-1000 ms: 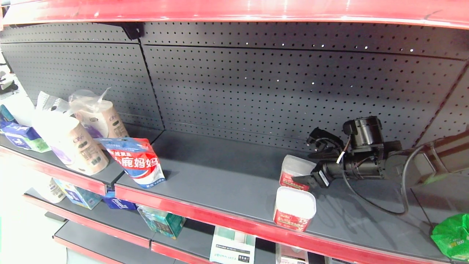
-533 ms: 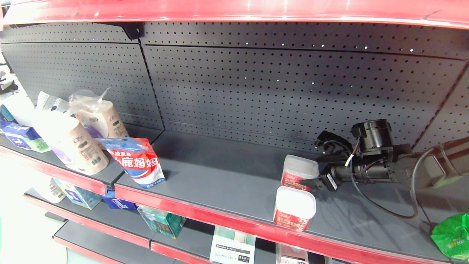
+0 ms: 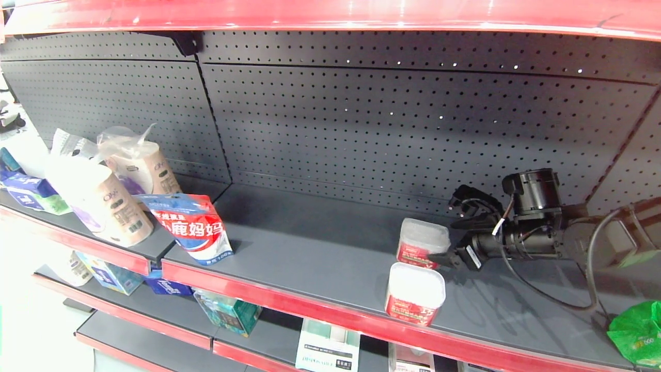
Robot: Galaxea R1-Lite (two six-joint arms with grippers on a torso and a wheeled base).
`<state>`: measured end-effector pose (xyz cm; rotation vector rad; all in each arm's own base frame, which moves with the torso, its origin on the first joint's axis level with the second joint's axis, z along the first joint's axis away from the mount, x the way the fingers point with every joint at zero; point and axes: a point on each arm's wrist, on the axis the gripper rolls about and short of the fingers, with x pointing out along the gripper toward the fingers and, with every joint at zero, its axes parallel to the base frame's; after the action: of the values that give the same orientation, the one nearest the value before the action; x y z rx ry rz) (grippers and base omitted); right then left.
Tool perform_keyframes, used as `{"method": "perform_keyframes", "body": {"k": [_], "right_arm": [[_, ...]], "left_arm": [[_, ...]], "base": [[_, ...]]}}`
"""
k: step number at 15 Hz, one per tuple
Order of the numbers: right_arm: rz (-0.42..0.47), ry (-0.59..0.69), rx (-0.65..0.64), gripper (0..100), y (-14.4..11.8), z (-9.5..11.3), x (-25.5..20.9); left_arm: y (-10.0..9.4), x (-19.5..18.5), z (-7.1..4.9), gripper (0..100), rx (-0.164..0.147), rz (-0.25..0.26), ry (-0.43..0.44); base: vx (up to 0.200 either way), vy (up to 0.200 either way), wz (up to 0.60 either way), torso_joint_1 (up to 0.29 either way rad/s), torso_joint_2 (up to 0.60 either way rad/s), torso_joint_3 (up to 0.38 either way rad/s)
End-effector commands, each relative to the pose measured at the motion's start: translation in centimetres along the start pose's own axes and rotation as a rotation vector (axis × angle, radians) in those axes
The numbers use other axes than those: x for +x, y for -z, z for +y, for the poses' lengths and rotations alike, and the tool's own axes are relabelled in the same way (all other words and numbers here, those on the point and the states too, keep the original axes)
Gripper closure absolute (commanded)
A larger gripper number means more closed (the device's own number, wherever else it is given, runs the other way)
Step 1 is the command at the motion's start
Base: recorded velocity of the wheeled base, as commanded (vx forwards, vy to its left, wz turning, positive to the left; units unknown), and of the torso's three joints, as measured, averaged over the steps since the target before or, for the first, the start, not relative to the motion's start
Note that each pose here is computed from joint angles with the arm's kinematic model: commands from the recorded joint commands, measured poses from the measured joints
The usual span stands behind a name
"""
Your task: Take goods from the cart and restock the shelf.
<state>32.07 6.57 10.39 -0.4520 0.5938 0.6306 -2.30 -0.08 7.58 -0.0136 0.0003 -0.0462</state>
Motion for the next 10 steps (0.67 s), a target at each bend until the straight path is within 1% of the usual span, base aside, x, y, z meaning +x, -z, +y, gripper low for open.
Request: {"method": "perform_keyframes", "body": {"k": [1, 5, 10], "right_arm": [[0.002, 0.016, 0.003, 0, 0.1, -0.2, -0.3], [0.007, 0.024, 0.011, 0, 0.4, -0.4, -0.6], [0.02, 0.006, 0.016, 0, 1.1, 0.2, -1.2]], "left_arm": [[0.0, 0.0, 0.0, 0, 0.0, 0.0, 0.0], [0.0, 0.0, 0.0, 0, -0.002, 0.0, 0.0], [0.0, 0.0, 0.0, 0, 0.0, 0.0, 0.0]], "base": [[0.0, 0.0, 0.0, 0.0, 0.0, 0.0], [0.0, 0.0, 0.0, 0.0, 0.0, 0.0], [0.0, 0.0, 0.0, 0.0, 0.0, 0.0]]}}
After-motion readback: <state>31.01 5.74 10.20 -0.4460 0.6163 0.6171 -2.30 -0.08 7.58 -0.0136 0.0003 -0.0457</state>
